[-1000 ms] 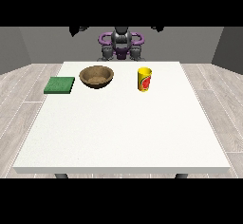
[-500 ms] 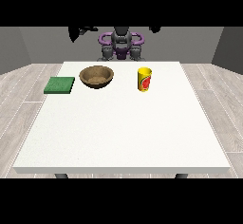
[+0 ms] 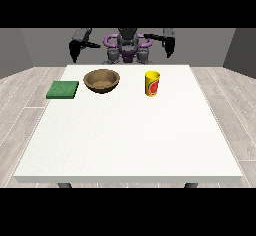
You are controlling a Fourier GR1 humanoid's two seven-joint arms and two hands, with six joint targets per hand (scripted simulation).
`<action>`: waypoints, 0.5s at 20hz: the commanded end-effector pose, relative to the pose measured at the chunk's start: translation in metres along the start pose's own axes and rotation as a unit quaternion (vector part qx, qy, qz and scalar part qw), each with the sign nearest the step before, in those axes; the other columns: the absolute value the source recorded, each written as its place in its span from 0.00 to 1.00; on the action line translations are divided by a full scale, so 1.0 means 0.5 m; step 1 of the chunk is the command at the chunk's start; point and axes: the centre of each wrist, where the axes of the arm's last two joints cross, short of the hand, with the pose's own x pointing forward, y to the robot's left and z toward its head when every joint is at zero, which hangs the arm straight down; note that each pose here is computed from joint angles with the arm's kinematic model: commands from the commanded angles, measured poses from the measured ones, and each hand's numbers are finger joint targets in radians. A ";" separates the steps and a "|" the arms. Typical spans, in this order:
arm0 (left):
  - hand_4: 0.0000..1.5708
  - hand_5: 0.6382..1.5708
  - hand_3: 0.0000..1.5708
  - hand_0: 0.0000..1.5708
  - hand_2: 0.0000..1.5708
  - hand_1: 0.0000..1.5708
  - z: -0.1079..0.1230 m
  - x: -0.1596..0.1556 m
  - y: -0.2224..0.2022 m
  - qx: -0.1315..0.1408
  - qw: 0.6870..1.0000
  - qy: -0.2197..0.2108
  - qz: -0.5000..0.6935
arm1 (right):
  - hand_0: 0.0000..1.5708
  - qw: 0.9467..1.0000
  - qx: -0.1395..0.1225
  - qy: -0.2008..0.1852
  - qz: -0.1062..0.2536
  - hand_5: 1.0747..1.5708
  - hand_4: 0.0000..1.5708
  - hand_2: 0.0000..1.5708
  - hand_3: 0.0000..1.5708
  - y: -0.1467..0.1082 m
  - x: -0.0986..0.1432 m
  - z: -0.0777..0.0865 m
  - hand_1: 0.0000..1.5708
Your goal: Pick the cup and pour the ball into the bowl, then pick the bowl and place it on the pad
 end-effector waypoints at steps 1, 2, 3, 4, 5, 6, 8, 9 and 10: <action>0.00 0.66 0.00 0.00 0.00 0.00 -0.043 -0.017 0.071 0.021 0.999 -0.030 -0.030 | 0.00 0.999 0.021 -0.040 -0.003 0.98 0.00 0.00 0.00 -0.044 0.007 -0.015 0.00; 0.00 0.66 0.00 0.00 0.00 0.00 -0.090 0.008 0.065 0.027 0.999 -0.022 -0.028 | 0.00 1.000 0.009 -0.025 0.007 0.98 0.00 0.00 0.00 -0.022 0.017 -0.049 0.00; 0.00 0.66 0.00 0.00 0.00 0.00 -0.068 -0.030 0.046 0.015 0.999 -0.033 -0.027 | 0.00 0.999 0.012 -0.039 0.006 0.98 0.00 0.00 0.00 -0.040 0.006 -0.048 0.00; 0.00 0.66 0.00 0.00 0.00 0.00 -0.056 -0.039 0.058 0.007 0.999 -0.011 -0.029 | 0.00 1.000 0.008 -0.019 0.014 0.98 0.00 0.00 0.00 -0.065 -0.029 -0.021 0.00; 0.00 0.66 0.00 0.00 0.00 0.00 -0.066 -0.067 0.050 0.017 0.999 -0.010 -0.036 | 0.00 1.000 0.018 -0.022 0.003 0.98 0.00 0.00 0.00 -0.043 0.010 -0.053 0.00; 0.00 0.65 0.00 0.00 0.00 0.00 -0.063 -0.078 0.038 0.010 0.999 0.020 -0.031 | 0.00 1.000 0.019 0.003 0.013 0.98 0.00 0.00 0.00 -0.051 -0.003 -0.043 0.00; 0.00 0.67 0.00 0.00 0.00 0.00 -0.069 -0.079 0.022 0.024 0.999 -0.040 -0.027 | 0.00 0.999 0.022 -0.041 0.006 0.98 0.00 0.00 0.00 -0.076 -0.018 -0.044 0.00; 0.00 0.65 0.00 0.00 0.00 0.00 -0.047 -0.125 0.021 0.007 0.999 0.012 -0.032 | 0.00 1.000 0.009 -0.002 0.004 0.98 0.00 0.00 0.00 -0.054 -0.032 -0.038 0.00; 0.00 0.64 0.00 0.00 0.00 0.00 -0.075 -0.114 0.038 0.027 0.998 -0.019 -0.047 | 0.00 0.999 0.011 -0.030 0.000 0.98 0.00 0.00 0.00 -0.063 -0.001 -0.066 0.00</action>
